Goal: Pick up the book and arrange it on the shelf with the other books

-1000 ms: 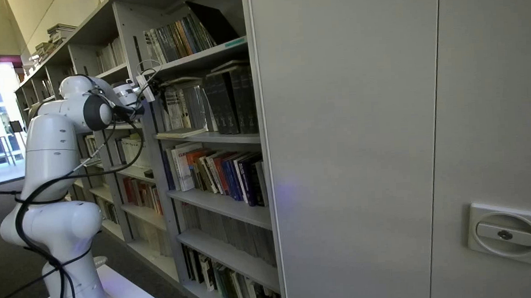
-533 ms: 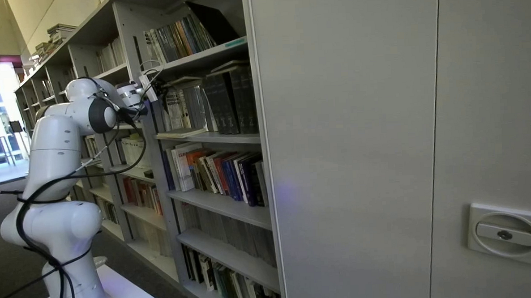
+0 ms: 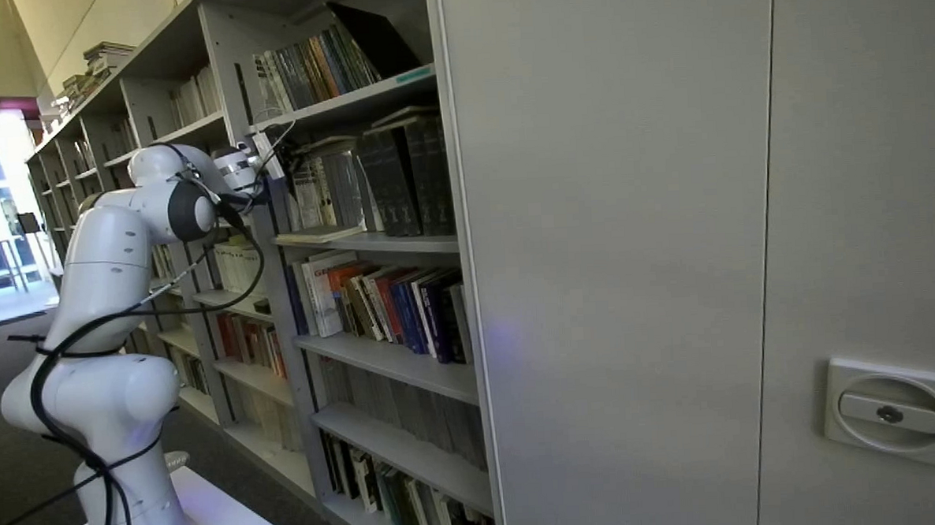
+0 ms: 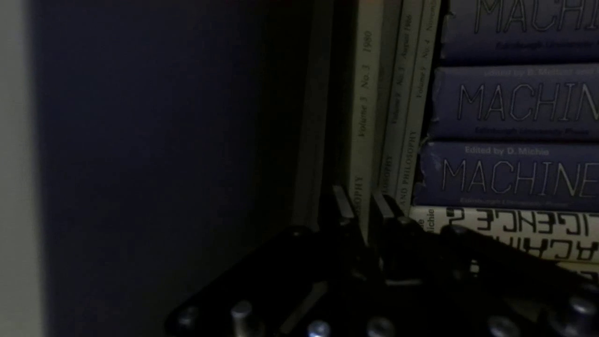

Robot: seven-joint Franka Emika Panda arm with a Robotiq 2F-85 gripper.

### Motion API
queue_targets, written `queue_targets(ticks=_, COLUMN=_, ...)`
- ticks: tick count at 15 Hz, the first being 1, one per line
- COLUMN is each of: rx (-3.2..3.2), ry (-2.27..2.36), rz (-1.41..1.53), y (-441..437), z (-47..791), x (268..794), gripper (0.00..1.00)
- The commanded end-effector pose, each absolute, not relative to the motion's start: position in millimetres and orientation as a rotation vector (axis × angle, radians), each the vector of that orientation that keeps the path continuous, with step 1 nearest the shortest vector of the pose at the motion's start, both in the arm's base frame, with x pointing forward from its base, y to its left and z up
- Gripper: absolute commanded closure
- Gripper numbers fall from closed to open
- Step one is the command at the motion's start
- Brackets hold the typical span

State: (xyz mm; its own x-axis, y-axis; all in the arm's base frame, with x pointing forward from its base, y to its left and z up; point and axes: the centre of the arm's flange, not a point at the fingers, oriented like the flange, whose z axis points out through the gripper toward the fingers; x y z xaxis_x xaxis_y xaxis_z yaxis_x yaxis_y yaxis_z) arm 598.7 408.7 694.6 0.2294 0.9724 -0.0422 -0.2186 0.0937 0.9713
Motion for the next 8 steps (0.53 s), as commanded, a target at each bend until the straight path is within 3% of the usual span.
queue_targets(ticks=1, rx=1.075, ry=0.932, rz=1.071, y=404.7, z=711.9, x=620.9, gripper=0.97)
queue_targets(ticks=6, rx=1.083, ry=0.938, rz=1.069, y=403.7, z=717.6, x=628.7, gripper=0.97)
queue_targets(ticks=7, rx=1.086, ry=0.939, rz=1.071, y=404.2, z=718.9, x=628.9, gripper=0.63)
queue_targets(ticks=8, rx=1.089, ry=0.942, rz=1.075, y=404.7, z=718.6, x=628.7, gripper=0.62)
